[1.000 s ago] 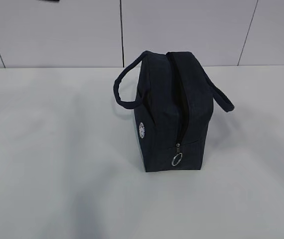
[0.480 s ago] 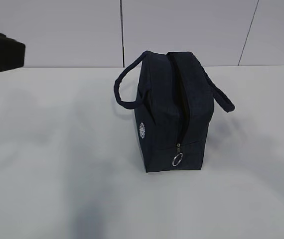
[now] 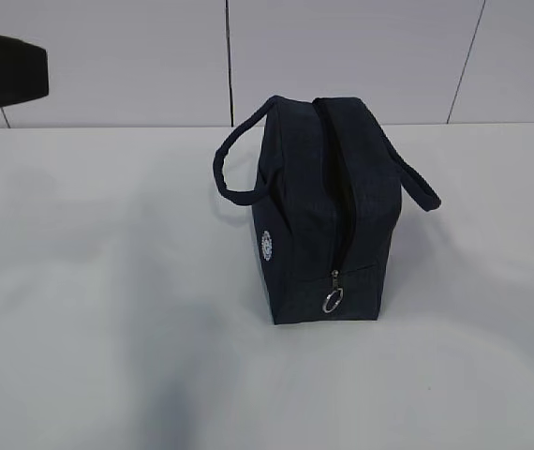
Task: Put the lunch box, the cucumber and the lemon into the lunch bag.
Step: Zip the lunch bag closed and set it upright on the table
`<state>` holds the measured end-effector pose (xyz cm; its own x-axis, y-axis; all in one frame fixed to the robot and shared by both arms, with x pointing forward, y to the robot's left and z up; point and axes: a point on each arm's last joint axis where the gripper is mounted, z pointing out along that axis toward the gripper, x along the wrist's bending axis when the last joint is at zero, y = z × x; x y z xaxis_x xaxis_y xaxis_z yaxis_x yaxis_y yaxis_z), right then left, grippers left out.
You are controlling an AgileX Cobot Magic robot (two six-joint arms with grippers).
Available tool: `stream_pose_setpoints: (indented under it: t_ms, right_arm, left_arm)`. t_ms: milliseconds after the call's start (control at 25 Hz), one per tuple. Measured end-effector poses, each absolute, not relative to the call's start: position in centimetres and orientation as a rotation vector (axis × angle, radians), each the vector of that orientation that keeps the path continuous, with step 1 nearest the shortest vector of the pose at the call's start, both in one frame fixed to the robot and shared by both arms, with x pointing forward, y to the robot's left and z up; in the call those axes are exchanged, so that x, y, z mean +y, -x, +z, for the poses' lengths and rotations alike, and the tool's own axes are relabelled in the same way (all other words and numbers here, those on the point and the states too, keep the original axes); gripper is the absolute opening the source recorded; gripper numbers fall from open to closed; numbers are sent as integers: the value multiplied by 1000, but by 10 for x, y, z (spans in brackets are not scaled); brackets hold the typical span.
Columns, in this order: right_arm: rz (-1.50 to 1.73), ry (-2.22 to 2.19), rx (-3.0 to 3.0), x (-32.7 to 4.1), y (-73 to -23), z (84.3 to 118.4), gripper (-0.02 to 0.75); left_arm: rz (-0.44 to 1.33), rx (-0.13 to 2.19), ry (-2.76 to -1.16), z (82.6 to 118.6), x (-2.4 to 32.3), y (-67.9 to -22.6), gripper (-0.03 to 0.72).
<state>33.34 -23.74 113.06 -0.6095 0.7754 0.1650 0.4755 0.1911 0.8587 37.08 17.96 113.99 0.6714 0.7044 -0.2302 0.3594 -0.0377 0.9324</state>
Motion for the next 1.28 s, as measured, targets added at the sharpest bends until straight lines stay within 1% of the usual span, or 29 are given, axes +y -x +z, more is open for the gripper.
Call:
stream_pose_setpoints:
  t_ms: [200, 320, 440, 680, 800, 1040, 1280]
  right_arm:
    - [1398, -1227, 2254, -228, -359, 1113, 405]
    - [1408, -1226, 2285, -224, -376, 1107, 377]
    - [1406, -1215, 2354, -216, -394, 1095, 365]
    - [1329, -1181, 2390, -191, -431, 1066, 353]
    - [1289, -1126, 2387, -172, -443, 1052, 321]
    - [1208, -1129, 2467, -146, -454, 1022, 246]
    - [1164, -1215, 2446, -140, -464, 1006, 195]
  left_arm:
    - [348, 878, -1660, 1139, 180, -370, 290]
    - [348, 877, -1663, 1139, 180, -370, 290]
    - [348, 877, -1663, 1139, 180, -370, 289]
    - [348, 877, -1663, 1139, 180, -370, 289]
    - [352, 879, -1640, 1141, 180, -371, 288]
    - [367, 878, -1605, 1143, 180, -373, 288]
    - [366, 879, -1599, 1144, 180, -373, 288]
